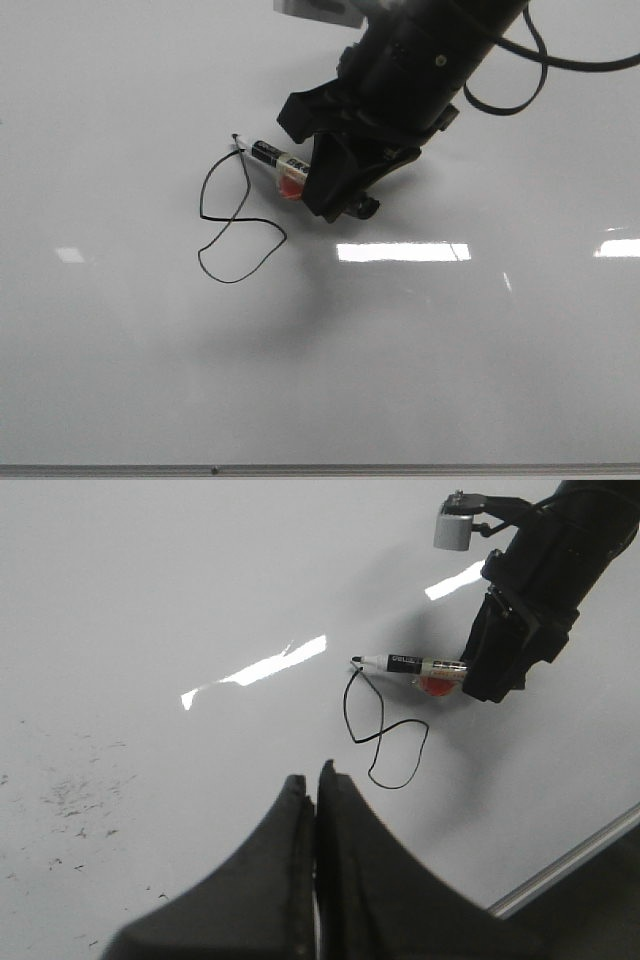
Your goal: Write number 8 on whiteboard
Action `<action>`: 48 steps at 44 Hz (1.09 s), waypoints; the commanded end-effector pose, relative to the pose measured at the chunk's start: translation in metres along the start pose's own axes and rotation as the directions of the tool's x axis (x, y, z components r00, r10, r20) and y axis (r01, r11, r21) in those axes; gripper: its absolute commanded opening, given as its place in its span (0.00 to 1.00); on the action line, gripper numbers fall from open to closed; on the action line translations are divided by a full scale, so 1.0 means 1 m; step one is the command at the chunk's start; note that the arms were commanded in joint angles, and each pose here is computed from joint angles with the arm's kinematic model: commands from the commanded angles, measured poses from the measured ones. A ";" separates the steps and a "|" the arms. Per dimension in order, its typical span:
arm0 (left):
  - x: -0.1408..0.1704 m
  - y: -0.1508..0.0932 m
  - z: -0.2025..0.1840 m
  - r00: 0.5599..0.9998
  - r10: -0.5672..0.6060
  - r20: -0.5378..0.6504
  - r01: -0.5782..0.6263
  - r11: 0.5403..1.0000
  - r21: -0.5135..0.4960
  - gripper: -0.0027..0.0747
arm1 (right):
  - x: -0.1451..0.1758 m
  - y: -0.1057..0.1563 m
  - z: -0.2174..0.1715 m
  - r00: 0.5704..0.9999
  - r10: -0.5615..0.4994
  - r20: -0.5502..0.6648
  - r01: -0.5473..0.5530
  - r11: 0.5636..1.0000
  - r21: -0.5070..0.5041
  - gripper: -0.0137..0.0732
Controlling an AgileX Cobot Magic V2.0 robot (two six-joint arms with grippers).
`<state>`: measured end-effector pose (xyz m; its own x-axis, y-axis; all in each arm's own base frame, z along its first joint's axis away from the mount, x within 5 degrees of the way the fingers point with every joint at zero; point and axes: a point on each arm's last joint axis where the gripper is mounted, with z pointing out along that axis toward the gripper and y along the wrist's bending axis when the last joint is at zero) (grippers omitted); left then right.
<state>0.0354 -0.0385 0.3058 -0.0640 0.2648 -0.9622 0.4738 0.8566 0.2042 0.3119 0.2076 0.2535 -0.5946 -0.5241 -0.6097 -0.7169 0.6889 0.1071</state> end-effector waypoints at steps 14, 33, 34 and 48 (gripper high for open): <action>-0.054 0.018 0.031 0.984 0.166 -0.065 -0.151 0.971 0.185 0.24 | -0.038 0.089 -0.077 0.815 -0.580 0.007 0.579 0.814 0.041 0.09; -0.069 0.003 0.083 0.865 0.498 -0.062 -0.396 0.754 0.524 0.45 | -0.036 0.158 -0.099 0.698 -0.714 0.050 0.716 0.695 -0.061 0.09; -0.067 0.001 0.085 0.860 0.506 -0.070 -0.396 0.748 0.533 0.45 | -0.036 0.160 -0.100 0.694 -0.718 0.054 0.720 0.691 -0.063 0.09; -0.062 -0.013 0.095 0.824 0.562 -0.072 -0.411 0.681 0.606 0.45 | -0.033 0.166 -0.111 0.682 -0.728 0.071 0.731 0.679 -0.069 0.09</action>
<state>0.1149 -0.1047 0.3314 0.1353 0.7736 -0.6191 0.9025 0.1616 0.3991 0.1768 0.2914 0.3481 0.0995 -0.8744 -0.4748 -0.9664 0.0287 -0.2554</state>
